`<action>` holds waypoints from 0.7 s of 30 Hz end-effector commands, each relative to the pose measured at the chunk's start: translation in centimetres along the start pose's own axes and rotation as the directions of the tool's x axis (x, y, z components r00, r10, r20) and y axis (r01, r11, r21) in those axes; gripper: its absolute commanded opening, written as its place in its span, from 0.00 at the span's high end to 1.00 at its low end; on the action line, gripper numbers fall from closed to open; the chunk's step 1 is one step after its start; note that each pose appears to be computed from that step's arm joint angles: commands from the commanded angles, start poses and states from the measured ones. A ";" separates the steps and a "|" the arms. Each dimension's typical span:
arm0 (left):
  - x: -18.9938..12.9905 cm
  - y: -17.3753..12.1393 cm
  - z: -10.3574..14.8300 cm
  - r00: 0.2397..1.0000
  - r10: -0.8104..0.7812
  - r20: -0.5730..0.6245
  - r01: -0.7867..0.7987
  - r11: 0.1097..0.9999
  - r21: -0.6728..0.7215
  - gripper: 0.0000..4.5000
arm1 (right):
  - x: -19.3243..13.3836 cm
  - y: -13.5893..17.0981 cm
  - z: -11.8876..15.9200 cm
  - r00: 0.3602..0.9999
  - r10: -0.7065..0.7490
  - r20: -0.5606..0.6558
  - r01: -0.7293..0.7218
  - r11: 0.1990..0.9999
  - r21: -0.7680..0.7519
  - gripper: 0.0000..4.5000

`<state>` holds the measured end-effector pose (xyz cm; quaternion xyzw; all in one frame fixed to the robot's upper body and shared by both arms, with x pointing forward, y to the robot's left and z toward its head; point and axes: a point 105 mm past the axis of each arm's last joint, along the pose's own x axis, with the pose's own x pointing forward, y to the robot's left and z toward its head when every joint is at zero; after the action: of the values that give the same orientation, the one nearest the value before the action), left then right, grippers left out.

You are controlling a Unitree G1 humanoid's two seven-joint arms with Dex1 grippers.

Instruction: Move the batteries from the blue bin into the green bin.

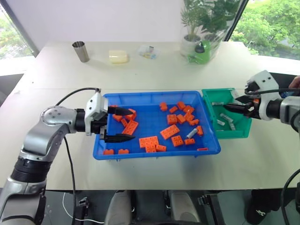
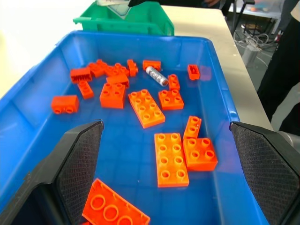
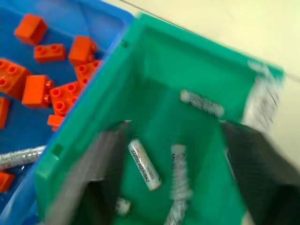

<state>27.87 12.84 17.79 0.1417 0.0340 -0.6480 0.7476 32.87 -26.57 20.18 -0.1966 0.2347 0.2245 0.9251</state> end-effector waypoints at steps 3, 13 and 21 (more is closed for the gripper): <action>0.6 0.0 1.0 1.000 -0.023 0.018 0.022 0.999 0.047 0.00 | -0.2 1.2 3.8 0.986 0.164 -0.020 -0.154 0.873 -0.463 0.29; 0.9 -0.2 1.6 1.000 -0.017 0.026 0.016 0.998 0.057 0.00 | 3.7 7.8 2.9 0.803 0.481 -0.353 -0.561 0.408 -0.720 0.29; 0.4 -0.2 1.8 1.000 0.018 0.022 -0.019 0.998 0.054 0.00 | 5.5 9.0 1.5 0.713 0.494 -0.498 -0.660 0.232 -0.715 0.29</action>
<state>27.82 11.83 18.32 0.1462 0.0255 -0.6463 0.7485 32.89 -16.88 15.53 -0.5313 0.2288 0.6194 0.5308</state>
